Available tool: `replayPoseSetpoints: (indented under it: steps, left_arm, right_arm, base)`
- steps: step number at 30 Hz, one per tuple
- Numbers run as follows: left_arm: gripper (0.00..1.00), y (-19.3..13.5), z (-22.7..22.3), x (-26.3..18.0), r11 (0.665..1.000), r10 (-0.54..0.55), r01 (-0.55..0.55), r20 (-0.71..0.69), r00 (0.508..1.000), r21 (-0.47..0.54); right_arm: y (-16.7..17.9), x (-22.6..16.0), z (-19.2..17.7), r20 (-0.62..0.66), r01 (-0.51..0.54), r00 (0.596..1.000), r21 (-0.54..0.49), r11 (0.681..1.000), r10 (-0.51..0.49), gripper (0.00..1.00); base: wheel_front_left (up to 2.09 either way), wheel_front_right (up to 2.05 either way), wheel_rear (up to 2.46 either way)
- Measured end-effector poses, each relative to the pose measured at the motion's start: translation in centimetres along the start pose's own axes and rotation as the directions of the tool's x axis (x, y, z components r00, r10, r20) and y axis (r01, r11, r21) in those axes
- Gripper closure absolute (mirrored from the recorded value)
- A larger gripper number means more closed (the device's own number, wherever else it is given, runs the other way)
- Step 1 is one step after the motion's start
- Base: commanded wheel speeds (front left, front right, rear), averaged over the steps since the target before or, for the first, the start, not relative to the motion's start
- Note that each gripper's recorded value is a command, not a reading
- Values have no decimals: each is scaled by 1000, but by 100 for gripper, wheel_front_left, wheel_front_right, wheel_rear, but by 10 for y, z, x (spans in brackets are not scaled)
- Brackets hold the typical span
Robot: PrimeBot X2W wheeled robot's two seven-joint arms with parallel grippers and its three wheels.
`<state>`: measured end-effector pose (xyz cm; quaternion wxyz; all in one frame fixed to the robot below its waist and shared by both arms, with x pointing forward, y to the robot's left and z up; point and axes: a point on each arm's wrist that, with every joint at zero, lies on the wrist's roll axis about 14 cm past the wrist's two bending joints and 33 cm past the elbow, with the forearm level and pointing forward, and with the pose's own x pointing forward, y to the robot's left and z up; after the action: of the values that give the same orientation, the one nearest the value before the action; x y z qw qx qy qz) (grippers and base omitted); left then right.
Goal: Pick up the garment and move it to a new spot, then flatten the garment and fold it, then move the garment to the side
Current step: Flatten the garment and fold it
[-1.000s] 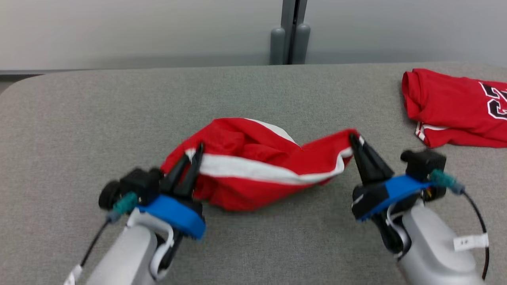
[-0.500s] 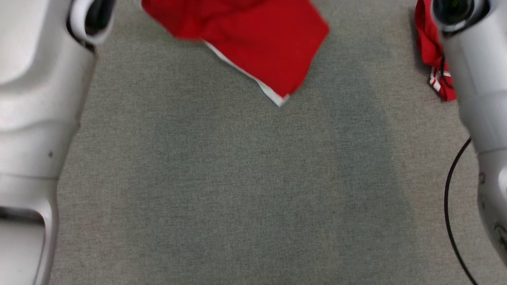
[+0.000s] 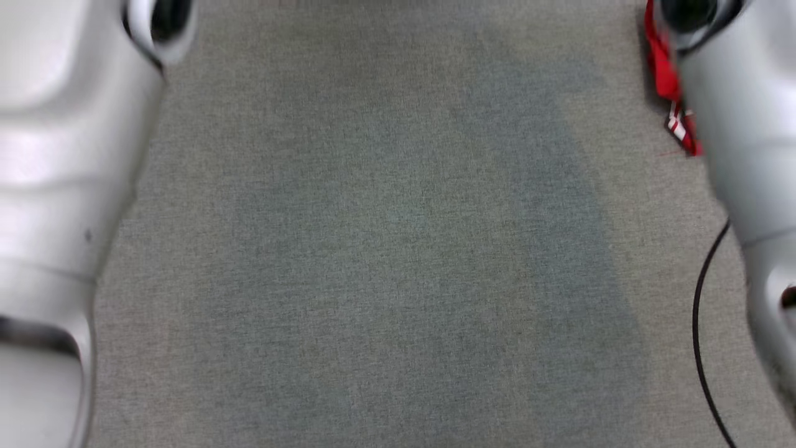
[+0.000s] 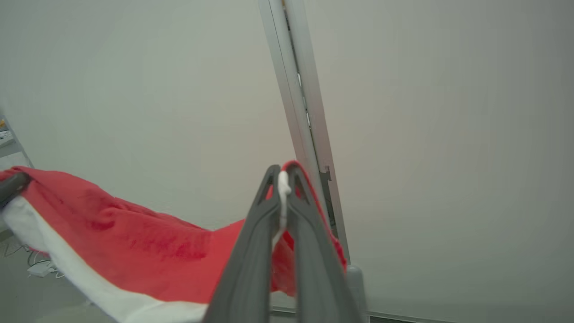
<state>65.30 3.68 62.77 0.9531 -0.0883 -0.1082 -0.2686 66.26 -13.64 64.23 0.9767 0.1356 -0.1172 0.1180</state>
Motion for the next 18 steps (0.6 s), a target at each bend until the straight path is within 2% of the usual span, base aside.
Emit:
replayPoseSetpoints:
  steps: [3,7,10,13,18]
  left_arm:
    - [100,2,-33,-30,997,29,-34,-64,998,-75]
    - [100,4,-65,-79,988,74,-89,-123,990,-128]
    - [100,4,-92,-126,968,142,-174,-178,974,-181]
    - [100,-6,-115,-174,953,183,-232,-239,954,-194]
    - [100,-32,-142,-247,934,211,-292,-342,916,-206]
  right_arm:
    - [-1,-28,-36,-83,-4,997,1,1000,4,100]
    - [-2,-74,-78,-175,-3,984,28,1000,8,100]
    - [-2,-119,-111,-254,20,967,72,997,-1,100]
    - [1,-160,-130,-303,57,953,130,990,-15,100]
    - [3,-233,-157,-395,119,917,168,979,-43,100]
  base:
    - [0,0,0]
    - [0,0,0]
    - [0,0,0]
    - [0,0,0]
    - [0,0,0]
